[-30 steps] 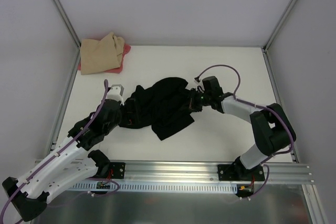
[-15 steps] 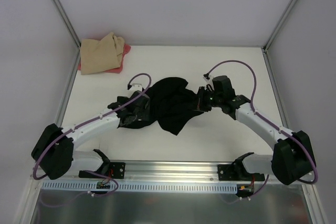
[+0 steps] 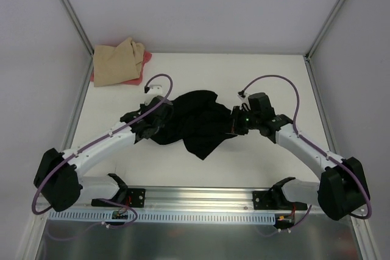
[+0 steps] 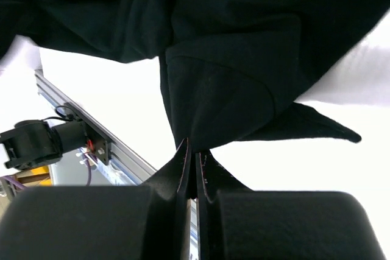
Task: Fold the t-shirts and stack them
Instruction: Flatten out the tshirt
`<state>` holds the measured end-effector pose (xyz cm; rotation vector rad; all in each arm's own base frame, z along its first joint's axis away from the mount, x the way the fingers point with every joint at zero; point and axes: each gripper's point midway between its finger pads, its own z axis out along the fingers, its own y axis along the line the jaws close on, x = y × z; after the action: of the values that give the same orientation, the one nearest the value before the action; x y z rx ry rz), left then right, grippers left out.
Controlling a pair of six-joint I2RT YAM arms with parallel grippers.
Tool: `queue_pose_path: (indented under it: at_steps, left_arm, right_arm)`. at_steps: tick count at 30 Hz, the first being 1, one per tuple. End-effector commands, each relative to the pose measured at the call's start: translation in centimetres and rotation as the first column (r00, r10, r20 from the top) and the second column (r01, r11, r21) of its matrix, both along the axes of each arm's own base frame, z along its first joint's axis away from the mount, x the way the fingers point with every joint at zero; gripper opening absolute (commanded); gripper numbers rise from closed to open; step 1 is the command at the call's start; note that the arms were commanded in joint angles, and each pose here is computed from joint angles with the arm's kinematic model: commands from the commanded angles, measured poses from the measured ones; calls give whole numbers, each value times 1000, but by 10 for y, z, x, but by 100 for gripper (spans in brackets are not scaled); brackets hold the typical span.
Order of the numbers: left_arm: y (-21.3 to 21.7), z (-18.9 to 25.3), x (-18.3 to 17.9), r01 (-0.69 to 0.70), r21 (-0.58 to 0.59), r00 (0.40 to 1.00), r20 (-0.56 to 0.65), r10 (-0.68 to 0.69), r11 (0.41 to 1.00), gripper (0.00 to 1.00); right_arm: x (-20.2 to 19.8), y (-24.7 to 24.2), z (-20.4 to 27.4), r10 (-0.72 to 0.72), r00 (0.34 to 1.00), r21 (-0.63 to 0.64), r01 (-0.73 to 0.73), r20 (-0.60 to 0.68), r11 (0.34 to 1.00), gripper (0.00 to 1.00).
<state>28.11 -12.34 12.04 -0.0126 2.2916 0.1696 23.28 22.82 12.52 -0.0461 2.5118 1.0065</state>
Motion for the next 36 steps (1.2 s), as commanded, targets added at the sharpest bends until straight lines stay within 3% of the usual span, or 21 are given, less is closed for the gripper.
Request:
queue_pose_path:
  at_steps: [1,3,9,14,15,17,18,24,36]
  left_arm:
    - [8,72,5,-19,-62,990,142,27,998,0]
    - [14,93,-1,-8,-67,986,165,19,998,0]
    - [28,182,-15,51,-111,951,309,-14,992,0]
    - [56,240,-38,56,-121,912,410,-2,991,0]
    - [62,248,-45,56,-131,904,428,5,990,0]
    - [74,258,-56,47,-137,895,445,19,989,0]
    - [82,266,-66,48,-152,885,465,29,987,0]
    - [108,285,-99,58,-203,858,511,55,977,0]
    - [81,268,-131,242,-316,899,429,-90,917,0]
  right_arm:
    - [12,-15,38,-35,992,-19,37,118,999,0]
    - [18,-31,58,-77,985,-28,82,155,996,1]
    - [28,-91,190,-202,887,-16,229,414,973,1]
    - [6,-139,279,-292,764,-33,378,576,925,0]
    - [-2,-149,310,-319,703,-7,418,636,908,0]
    - [-15,-159,328,-328,670,-11,448,667,894,0]
    - [-24,-167,350,-347,616,13,479,708,878,0]
    - [-60,-186,383,-392,520,59,544,759,837,1]
    - [-103,-193,388,-428,479,117,552,767,826,0]
